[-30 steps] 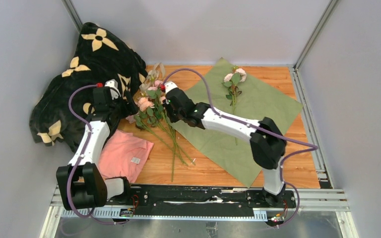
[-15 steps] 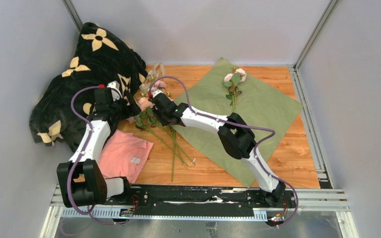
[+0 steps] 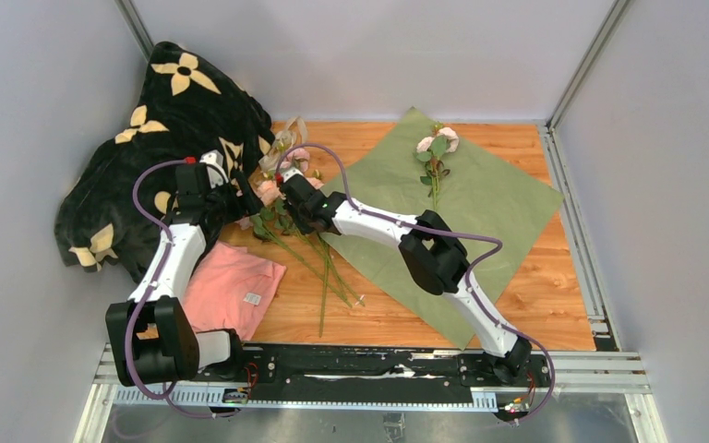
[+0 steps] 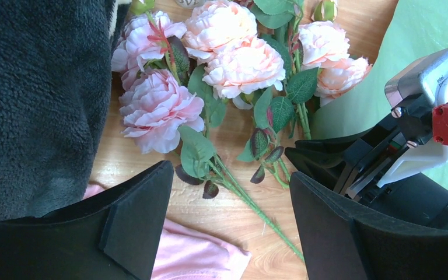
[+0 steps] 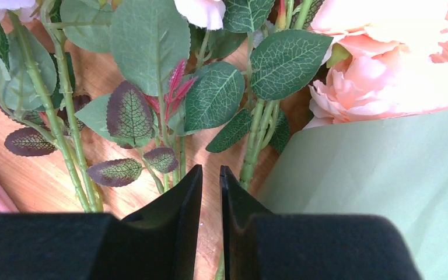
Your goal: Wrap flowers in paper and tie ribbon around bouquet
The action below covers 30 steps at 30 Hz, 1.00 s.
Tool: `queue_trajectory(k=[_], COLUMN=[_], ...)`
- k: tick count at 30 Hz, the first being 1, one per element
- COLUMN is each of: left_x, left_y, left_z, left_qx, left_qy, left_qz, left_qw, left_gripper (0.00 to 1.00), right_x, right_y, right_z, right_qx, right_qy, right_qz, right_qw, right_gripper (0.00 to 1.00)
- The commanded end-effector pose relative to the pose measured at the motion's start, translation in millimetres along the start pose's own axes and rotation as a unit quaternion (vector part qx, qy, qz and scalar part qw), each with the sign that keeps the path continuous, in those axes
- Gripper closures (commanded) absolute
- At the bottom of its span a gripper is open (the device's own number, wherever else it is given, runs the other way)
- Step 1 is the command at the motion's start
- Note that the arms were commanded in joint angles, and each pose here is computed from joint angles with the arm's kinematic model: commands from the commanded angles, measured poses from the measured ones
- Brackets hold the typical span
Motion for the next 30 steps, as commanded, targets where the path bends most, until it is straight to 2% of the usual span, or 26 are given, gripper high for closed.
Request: queue_trajectory(k=[1, 7, 15, 26, 28, 30], left_x=[0, 0, -1, -2, -3, -4], left_y=[2, 2, 3, 6, 6, 7], left_z=[0, 1, 2, 2, 2, 3], left_qx=[-0.009, -0.007, -0.006, -0.010, -0.010, -0.010], left_qy=[-0.002, 0.001, 0.002, 0.000, 0.000, -0.001], left_qz=[-0.003, -0.005, -0.003, 0.003, 0.005, 0.008], left_qw=[1.000, 1.000, 1.000, 1.000, 1.000, 1.000], left_gripper=[0.18, 0.18, 0.18, 0.19, 0.19, 0.19], right_x=[25, 38, 22, -2, -5, -4], right_y=[-21, -37, -13, 16, 21, 23], right_z=[-15, -21, -21, -29, -27, -25], right_qx=[-0.017, -0.028, -0.033, -0.054, -0.051, -0.043], right_qy=[0.004, -0.011, -0.007, -0.007, -0.009, -0.007], right_qz=[-0.026, -0.046, -0.021, 0.013, 0.019, 0.018], right_qw=[1.000, 0.998, 0.999, 0.998, 0.998, 0.999], right_gripper=[0.79, 0.79, 0.73, 0.71, 0.73, 0.83])
Point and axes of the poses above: each gripper's point midway between its finger pads, its own y axis out along the fingers, its own z axis along the line the jaws close on, x = y × z, the point moved 7 cm from there along -y, back along the fingers, and after that the axes turned 13 degrees about -y, right-handed, at the moved point
